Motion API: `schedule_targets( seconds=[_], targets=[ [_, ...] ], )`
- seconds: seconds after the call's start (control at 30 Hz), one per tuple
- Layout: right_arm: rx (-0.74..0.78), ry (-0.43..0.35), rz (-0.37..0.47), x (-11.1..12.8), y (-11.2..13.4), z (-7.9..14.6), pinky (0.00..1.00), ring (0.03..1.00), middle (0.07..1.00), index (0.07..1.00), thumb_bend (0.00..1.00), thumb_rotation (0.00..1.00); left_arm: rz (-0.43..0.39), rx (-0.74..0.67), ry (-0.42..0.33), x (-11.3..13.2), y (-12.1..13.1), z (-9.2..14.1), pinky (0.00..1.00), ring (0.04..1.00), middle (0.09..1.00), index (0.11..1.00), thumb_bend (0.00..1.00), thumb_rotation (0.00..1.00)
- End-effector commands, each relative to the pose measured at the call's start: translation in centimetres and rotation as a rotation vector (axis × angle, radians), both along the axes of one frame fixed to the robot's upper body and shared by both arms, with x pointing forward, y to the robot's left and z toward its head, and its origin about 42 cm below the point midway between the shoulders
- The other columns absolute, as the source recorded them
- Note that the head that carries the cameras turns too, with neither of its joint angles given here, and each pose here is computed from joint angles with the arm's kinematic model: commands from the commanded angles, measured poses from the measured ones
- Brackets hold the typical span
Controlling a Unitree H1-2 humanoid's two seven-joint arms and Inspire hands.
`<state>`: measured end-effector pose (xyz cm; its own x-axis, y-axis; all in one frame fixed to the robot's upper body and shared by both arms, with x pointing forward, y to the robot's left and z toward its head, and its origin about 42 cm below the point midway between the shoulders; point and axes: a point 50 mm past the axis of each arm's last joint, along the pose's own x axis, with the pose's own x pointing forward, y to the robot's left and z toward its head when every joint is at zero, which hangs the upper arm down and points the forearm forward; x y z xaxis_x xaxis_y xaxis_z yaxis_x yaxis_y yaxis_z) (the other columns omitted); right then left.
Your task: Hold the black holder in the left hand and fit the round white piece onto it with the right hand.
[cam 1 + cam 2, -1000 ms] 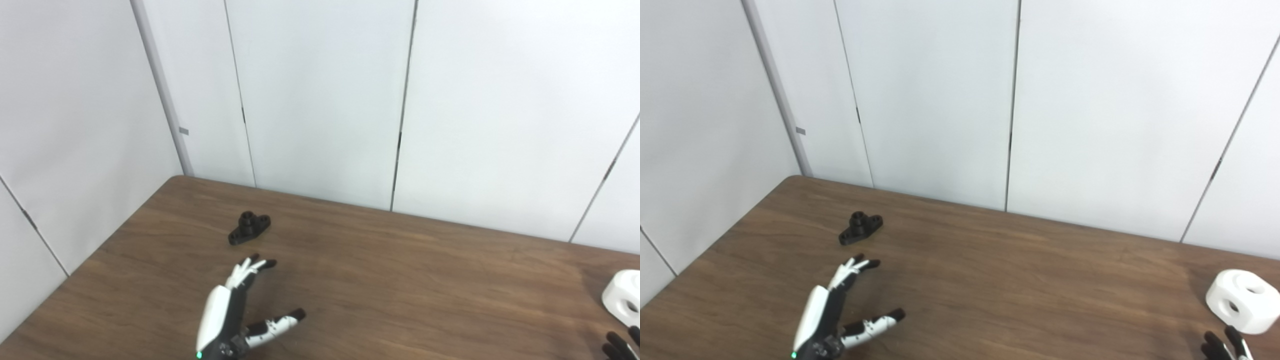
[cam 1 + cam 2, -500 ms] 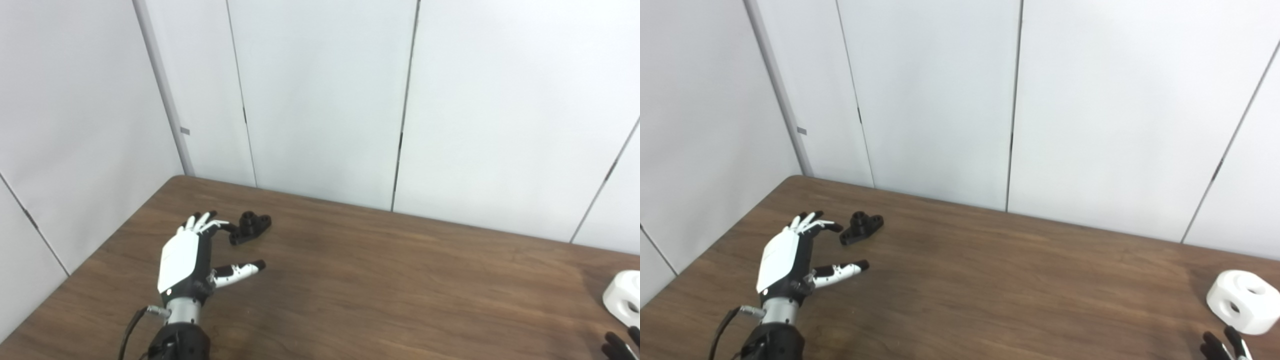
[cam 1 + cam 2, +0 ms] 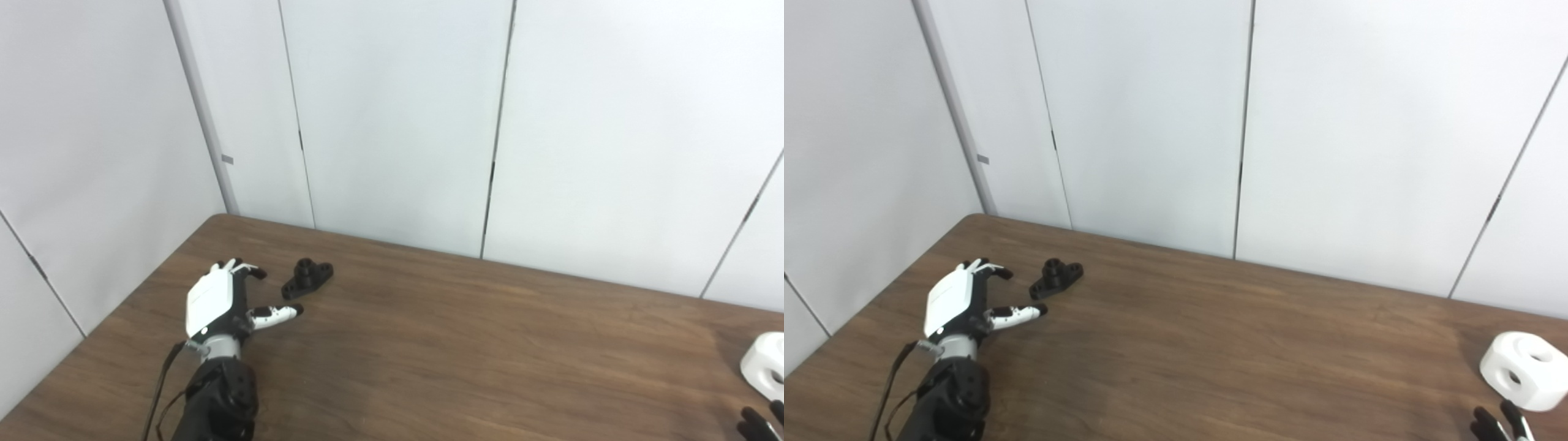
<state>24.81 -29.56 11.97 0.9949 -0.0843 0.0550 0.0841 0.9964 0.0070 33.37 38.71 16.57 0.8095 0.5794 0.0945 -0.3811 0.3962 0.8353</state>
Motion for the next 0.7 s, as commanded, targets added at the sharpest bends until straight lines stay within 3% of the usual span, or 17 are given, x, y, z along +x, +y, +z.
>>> schedule_targets(
  seconds=[0.0,0.5,0.67],
  targets=[
    [-0.005,-0.020,0.002,0.0,0.2,0.4,1.00,0.919,0.899,0.952,0.73,1.00,0.013,0.057,-0.083,1.7,1.1,2.6,1.00,0.991,0.929,0.709,0.93,0.31],
    [-0.014,-0.012,0.015,0.0,0.8,0.4,1.00,0.929,0.904,0.962,0.74,1.00,-0.032,0.015,-0.015,6.2,1.5,2.5,1.00,1.000,0.954,0.776,0.97,0.38],
    [-0.032,-0.009,0.050,0.1,0.6,0.4,1.00,0.959,0.957,0.996,0.76,1.00,-0.055,0.000,-0.007,7.2,1.1,2.3,1.00,1.000,0.956,0.761,0.97,0.36]
  ],
)
